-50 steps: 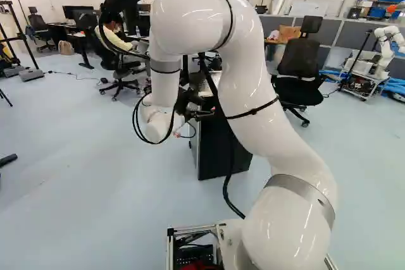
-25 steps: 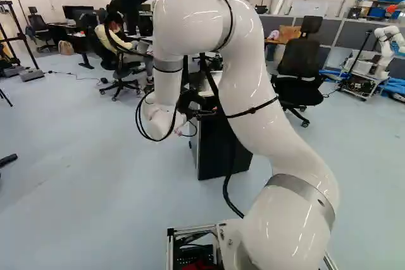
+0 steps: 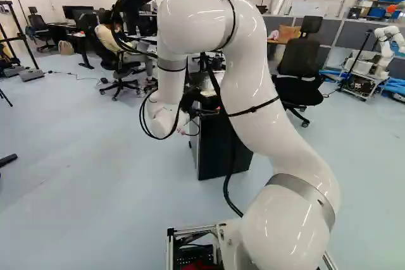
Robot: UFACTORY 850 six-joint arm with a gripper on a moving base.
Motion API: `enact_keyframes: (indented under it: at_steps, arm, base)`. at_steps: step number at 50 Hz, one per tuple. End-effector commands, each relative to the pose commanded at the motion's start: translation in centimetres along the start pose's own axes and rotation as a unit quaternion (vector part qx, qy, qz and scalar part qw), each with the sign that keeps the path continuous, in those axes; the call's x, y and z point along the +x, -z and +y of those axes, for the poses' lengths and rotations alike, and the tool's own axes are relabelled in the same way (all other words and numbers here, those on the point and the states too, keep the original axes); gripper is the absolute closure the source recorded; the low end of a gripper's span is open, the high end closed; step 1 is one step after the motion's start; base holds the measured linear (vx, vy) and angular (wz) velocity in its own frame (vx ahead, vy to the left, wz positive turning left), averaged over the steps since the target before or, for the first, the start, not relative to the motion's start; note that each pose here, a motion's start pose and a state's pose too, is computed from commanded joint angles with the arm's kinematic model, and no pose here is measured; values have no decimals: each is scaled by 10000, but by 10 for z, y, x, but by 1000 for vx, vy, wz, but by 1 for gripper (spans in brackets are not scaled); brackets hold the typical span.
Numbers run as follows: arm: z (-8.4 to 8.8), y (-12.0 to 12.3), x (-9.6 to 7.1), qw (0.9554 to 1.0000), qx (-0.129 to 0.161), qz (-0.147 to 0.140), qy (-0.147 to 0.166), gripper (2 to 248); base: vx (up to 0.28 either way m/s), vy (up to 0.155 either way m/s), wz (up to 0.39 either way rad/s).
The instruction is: Grab a drink from the fridge
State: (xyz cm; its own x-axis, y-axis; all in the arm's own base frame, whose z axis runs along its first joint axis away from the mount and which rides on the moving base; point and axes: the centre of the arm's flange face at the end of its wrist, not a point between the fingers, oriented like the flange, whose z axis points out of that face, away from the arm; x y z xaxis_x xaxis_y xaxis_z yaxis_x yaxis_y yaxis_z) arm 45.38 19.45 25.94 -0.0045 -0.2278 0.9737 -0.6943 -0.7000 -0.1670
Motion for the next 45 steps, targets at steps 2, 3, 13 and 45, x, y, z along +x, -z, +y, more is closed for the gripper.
enact_keyframes:
  at_steps: [2, 3, 13, 45]
  arm:
    - [1, -1, 0, 10000, -10, 1, 0, 3]
    - [1, -1, 0, 10000, -16, 2, 1, 3]
    - [7, -4, 2, 10000, -63, 2, 26, 3]
    - [37, -4, 8, 9997, -180, -23, 184, 3]
  base:
    - [0, 0, 0]
    - [0, 0, 0]
    - [0, 0, 0]
    - [0, 0, 0]
